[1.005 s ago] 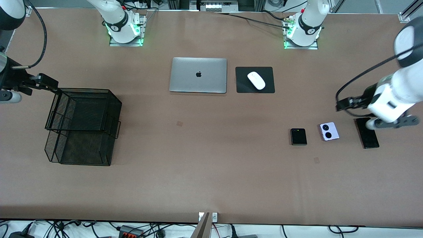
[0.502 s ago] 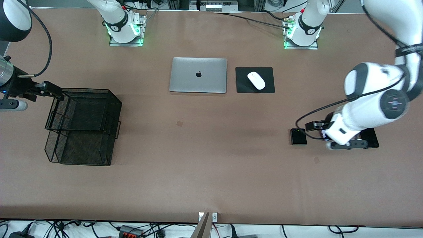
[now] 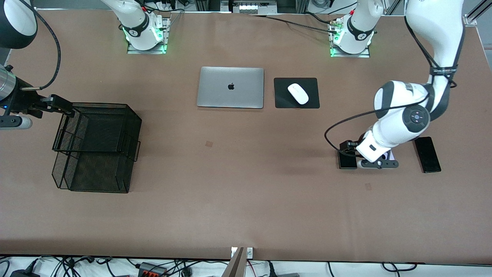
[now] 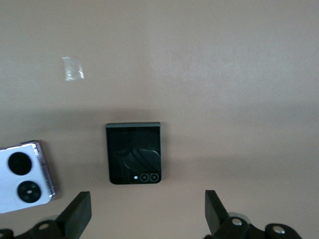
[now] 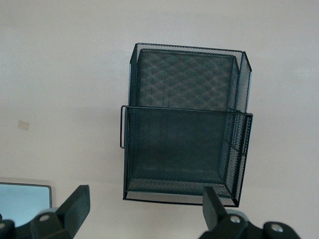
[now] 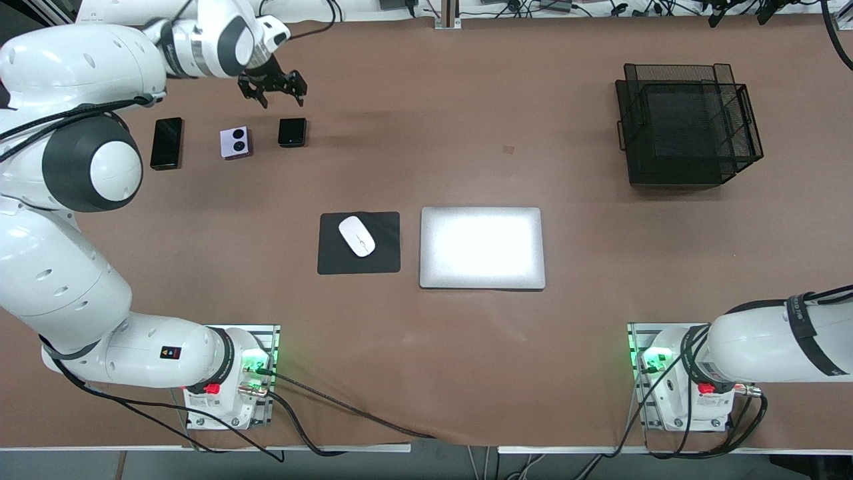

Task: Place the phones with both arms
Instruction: 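Grasp the dark flip phone with the left gripper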

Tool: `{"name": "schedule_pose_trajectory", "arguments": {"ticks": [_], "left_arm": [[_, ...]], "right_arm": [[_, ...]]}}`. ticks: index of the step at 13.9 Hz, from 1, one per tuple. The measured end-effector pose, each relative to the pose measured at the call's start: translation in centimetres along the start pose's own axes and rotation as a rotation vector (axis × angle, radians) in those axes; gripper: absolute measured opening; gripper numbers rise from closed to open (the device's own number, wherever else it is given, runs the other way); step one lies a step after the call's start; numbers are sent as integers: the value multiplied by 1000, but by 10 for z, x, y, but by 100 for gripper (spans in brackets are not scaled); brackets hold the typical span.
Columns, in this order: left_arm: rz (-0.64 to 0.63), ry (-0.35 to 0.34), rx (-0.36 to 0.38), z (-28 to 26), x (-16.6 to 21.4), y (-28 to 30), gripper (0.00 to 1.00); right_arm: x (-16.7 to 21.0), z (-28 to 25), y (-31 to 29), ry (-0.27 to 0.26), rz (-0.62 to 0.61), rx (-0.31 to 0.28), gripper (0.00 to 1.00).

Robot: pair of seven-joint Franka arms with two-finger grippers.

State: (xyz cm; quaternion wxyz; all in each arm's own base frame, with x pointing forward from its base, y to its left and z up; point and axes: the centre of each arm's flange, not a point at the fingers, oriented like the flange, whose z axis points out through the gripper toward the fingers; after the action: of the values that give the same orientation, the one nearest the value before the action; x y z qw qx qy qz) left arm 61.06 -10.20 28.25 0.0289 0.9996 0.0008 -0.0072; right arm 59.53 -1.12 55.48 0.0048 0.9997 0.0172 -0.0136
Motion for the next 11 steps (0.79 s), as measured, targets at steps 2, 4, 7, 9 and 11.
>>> {"name": "schedule_pose_trajectory", "arguments": {"ticks": [2, 4, 7, 9, 11], "left_arm": [[19, 43, -3, 22, -14, 9, 100], [24, 60, -3, 46, -31, 8, 100], [41, 83, -1, 57, -35, -7, 100], [50, 98, 2, 65, -30, -29, 100], [47, 105, 2, 70, -24, -41, 100]], "right_arm": [[0, 0, 0, 0, 0, 0, 100], [0, 2, 0, -2, 1, 0, 100], [2, 6, 0, 13, 0, -1, 100], [5, 12, -1, 8, -1, 2, 100], [8, 18, -3, 5, -2, 6, 100]]}}
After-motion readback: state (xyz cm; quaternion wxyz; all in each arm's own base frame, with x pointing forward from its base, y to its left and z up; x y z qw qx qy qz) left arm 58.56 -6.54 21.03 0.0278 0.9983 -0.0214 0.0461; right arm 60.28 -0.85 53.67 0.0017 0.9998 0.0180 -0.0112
